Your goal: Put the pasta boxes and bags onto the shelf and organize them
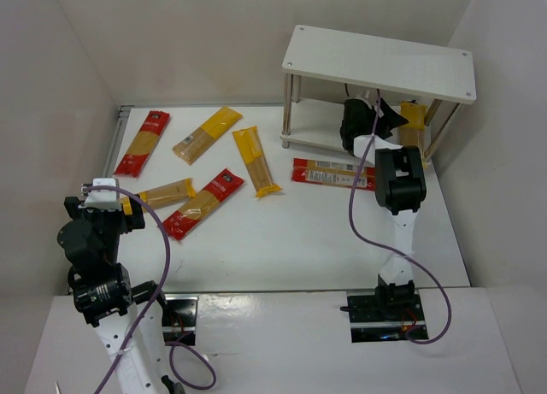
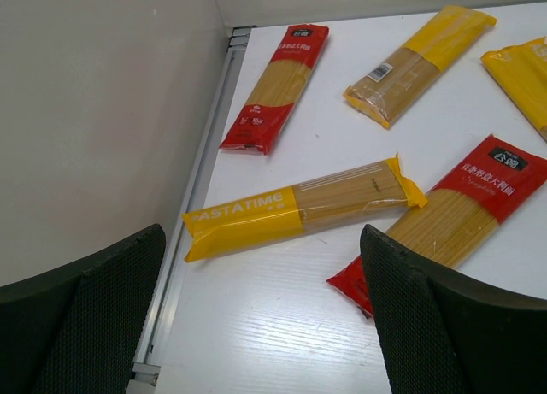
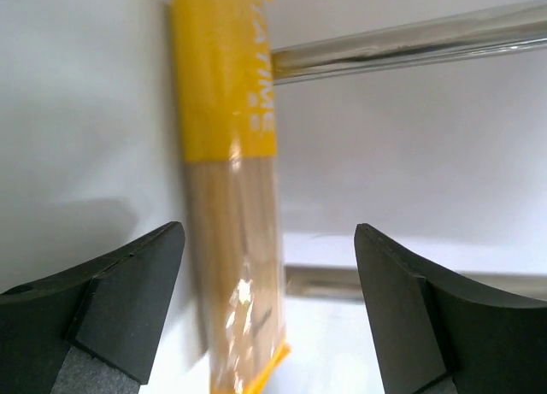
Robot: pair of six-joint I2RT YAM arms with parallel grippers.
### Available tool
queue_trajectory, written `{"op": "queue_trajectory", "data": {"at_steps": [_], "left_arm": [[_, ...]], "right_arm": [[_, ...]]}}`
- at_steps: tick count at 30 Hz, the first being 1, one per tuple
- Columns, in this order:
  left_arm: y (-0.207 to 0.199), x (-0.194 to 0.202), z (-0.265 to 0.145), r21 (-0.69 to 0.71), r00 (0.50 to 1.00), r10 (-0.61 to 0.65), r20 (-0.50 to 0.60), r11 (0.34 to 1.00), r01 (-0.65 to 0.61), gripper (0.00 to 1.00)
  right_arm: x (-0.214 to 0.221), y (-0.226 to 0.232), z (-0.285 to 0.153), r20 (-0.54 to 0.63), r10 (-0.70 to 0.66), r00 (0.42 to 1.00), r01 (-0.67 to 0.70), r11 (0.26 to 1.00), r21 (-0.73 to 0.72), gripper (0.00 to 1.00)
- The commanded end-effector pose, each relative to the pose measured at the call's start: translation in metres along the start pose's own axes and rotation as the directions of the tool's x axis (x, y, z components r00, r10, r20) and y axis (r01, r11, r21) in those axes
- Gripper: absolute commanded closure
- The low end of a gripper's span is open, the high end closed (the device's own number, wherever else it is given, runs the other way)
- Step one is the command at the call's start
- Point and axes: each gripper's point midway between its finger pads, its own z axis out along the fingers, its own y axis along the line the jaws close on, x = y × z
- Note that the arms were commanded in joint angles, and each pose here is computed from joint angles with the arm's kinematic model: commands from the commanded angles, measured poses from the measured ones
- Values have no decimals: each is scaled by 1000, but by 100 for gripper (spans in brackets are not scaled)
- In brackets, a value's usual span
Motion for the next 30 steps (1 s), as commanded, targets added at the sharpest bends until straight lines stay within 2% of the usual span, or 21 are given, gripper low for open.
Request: {"op": "queue_trajectory", "data": {"at_steps": [1, 4, 9, 12, 13, 14, 16, 17, 19, 20, 21, 22, 28, 29, 30], "left_arm": [[1, -13, -1, 5, 999, 10, 38, 1000, -11, 0], [0, -14, -3, 3, 999, 13, 47, 1000, -13, 0], [0, -16, -5, 1, 998, 15, 55, 1000, -15, 0], [0, -17, -6, -1, 998, 17, 64, 1000, -17, 0], [0, -17, -6, -1, 998, 18, 64, 1000, -17, 0], [0, -17, -6, -1, 998, 18, 64, 1000, -17, 0], [-1, -19, -8, 5, 997, 29, 75, 1000, -30, 0], [-1, -19, -8, 5, 997, 29, 75, 1000, -30, 0], [-1, -20, -10, 3, 996, 31, 83, 999, -32, 0], [-3, -21, -10, 11, 996, 31, 85, 999, -33, 0], [-3, -19, -10, 14, 997, 29, 77, 999, -30, 0], [-3, -19, -10, 14, 997, 29, 77, 999, -30, 0], [-5, -20, -12, 20, 995, 41, 88, 999, -42, 0], [-5, -20, -12, 20, 995, 41, 88, 999, -42, 0], [-5, -20, -12, 20, 995, 41, 88, 999, -42, 0]], "right_arm": [[-9, -23, -30, 32, 92, 995, -91, 995, -35, 12], [-12, -20, -52, 68, 94, 993, -89, 993, -71, 12], [2, -1, -106, 129, 14, 992, 10, 984, -178, 11], [12, 6, -151, 195, -21, 981, 67, 970, -235, 10], [7, 18, -177, 251, -4, 968, 80, 953, -292, 10], [23, 29, -191, 271, -53, 961, 143, 937, -320, 10], [27, 22, -221, 324, -18, 946, 144, 918, -368, 8], [36, 27, -247, 365, -5, 931, 173, 887, -427, 7], [45, 29, -267, 380, 27, 924, 181, 848, -499, 7], [49, 37, -278, 375, 79, 924, 172, 790, -589, 7], [59, 38, -284, 372, 72, 925, 193, 755, -627, 7], [59, 23, -287, 376, 128, 918, 169, 732, -660, 7], [92, -5, -274, 192, 346, 919, -11, 507, -862, 7], [96, -20, -276, 174, 406, 897, -43, 473, -880, 7], [97, -28, -274, 136, 454, 881, -66, 401, -914, 7]]}}
